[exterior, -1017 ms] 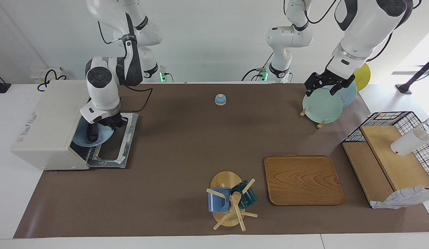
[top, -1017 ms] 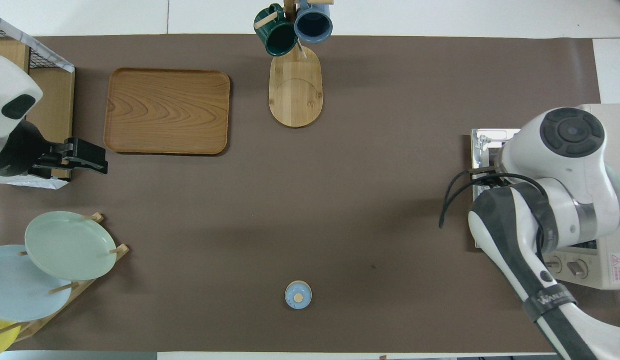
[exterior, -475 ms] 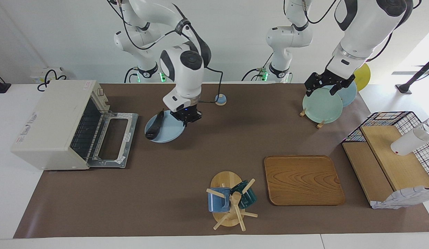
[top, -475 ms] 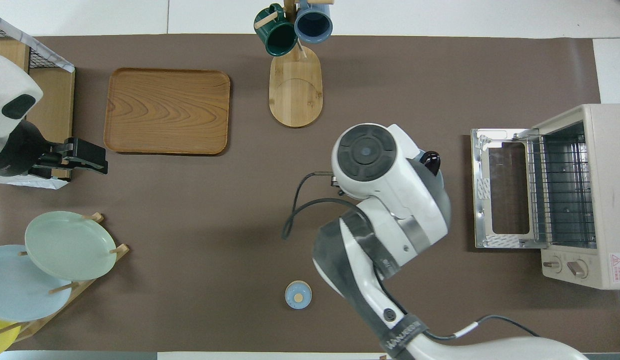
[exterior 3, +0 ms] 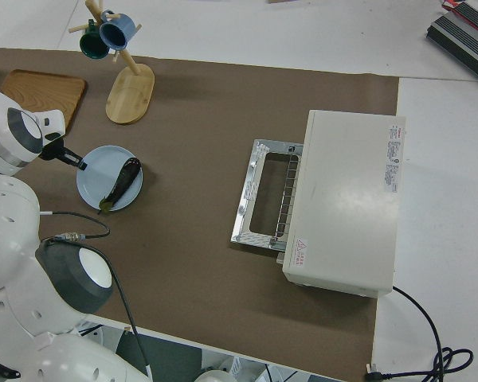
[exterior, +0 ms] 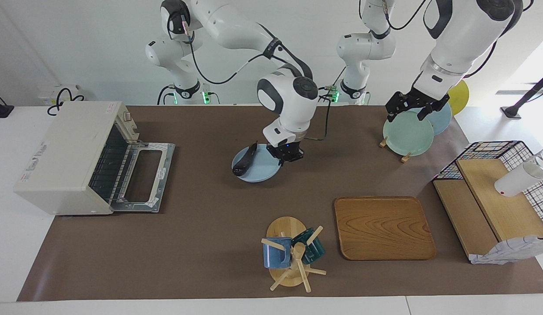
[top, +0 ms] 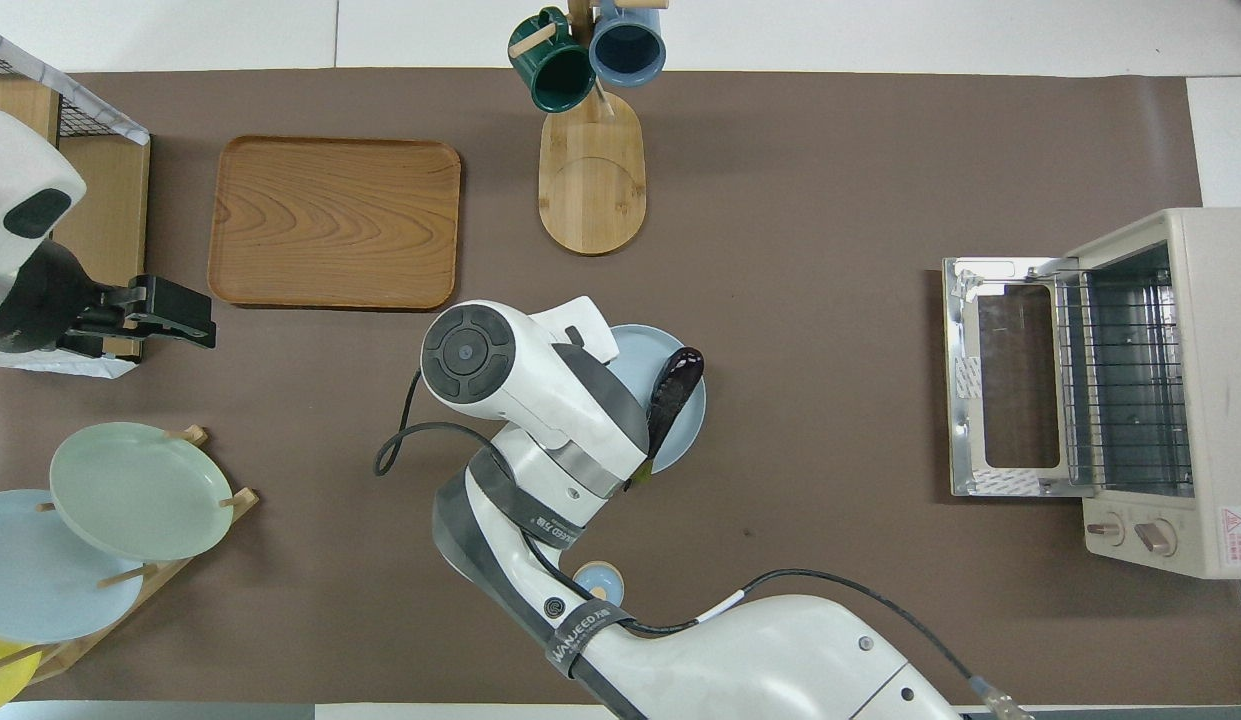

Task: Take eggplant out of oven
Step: 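Lower the eggplant onto the light blue plate with the right gripper, then release the eggplant and withdraw the right gripper while the left gripper reaches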

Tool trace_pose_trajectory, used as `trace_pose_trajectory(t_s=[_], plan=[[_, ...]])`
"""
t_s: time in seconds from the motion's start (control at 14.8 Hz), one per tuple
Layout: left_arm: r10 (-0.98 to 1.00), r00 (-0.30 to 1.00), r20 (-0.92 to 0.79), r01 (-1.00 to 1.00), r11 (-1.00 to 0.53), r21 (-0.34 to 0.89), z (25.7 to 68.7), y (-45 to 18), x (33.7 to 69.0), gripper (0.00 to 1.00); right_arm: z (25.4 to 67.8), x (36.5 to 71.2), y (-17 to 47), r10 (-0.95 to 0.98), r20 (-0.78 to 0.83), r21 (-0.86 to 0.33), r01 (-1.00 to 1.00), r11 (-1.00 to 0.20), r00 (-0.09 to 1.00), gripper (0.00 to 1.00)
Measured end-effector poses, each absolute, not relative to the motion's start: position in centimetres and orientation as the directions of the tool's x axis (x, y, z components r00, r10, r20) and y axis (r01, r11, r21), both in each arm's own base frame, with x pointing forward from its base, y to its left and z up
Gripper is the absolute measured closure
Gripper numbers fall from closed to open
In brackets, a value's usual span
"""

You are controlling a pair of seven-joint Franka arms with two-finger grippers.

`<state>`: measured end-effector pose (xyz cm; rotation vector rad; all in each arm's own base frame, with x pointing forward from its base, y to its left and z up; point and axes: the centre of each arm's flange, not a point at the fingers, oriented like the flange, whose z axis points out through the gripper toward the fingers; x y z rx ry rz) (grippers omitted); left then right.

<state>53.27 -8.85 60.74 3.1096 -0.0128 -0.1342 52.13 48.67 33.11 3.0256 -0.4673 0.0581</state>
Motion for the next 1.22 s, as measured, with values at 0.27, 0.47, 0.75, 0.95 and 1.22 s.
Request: trace_pose_trajectory(t_s=[0.27,0.47,0.75,0.95,1.22], plan=[[-0.009,0.996,-0.086,-0.007,-1.0,0.029,60.7,-8.9,53.3,0.0,34.2,53.7,47.8,-0.337,0.054,0.026,-0.339,-0.94,0.94,0.88],[-0.009,0.996,-0.086,-0.007,-1.0,0.029,60.7,-8.9,53.3,0.0,36.3,54.9,46.9,-0.302,0.071,-0.001,-0.303,-0.953,0.951,0.58],[-0.003,0.996,-0.086,-0.001,-1.0,0.029,60.7,-8.5,53.3,0.0,39.6,57.4,39.9,-0.195,0.004,0.11,-0.194,-0.975,0.981,0.55],[0.005,0.996,-0.086,0.008,-1.0,0.029,60.7,-8.1,53.4,0.0,40.7,59.4,31.0,-0.135,-0.064,0.214,-0.119,-0.97,0.989,0.67],[-0.016,0.997,-0.079,-0.014,-0.999,0.031,60.7,-9.3,53.3,0.0,36.0,57.6,23.1,-0.131,-0.113,0.35,-0.084,-0.933,0.985,0.82]])
